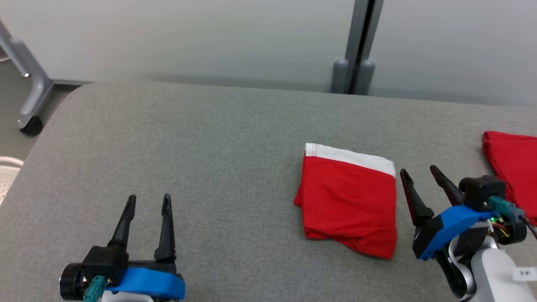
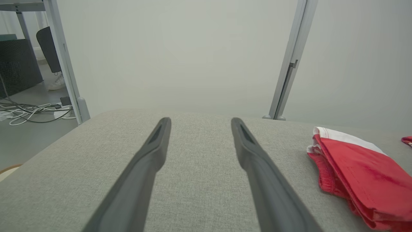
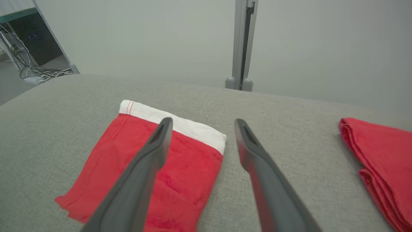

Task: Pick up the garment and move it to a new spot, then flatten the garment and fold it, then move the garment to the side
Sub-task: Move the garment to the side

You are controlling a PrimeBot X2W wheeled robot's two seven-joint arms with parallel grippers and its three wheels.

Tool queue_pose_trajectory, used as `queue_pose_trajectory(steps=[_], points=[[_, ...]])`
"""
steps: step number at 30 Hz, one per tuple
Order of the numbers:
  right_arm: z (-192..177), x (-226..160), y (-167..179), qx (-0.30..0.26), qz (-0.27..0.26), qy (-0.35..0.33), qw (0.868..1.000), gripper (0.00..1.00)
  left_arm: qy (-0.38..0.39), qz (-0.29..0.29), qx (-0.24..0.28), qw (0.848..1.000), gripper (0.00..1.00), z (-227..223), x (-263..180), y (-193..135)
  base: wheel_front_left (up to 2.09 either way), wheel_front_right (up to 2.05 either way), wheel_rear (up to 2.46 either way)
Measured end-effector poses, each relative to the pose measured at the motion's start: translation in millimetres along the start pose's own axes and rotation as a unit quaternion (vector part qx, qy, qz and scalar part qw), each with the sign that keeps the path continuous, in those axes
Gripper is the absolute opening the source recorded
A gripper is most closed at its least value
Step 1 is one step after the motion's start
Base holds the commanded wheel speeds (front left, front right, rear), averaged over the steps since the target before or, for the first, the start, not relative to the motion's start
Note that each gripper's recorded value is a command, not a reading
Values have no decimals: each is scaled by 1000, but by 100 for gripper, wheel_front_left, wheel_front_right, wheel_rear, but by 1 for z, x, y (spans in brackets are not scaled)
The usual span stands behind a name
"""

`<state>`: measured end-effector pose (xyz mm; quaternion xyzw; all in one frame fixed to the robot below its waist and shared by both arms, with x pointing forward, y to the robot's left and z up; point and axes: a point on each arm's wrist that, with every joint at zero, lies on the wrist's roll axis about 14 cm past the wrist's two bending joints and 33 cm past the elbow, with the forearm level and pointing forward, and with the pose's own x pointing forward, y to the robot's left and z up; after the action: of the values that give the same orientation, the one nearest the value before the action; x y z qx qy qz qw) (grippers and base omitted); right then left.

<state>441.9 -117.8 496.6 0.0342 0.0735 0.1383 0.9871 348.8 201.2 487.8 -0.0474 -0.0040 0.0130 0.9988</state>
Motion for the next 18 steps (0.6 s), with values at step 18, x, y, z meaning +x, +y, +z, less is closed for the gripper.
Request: queue_pose_trajectory(steps=[18], points=[[-119,29,8,41,3,177,983,100,25,35,-3,999,100,-19,9,16,0,0,0]])
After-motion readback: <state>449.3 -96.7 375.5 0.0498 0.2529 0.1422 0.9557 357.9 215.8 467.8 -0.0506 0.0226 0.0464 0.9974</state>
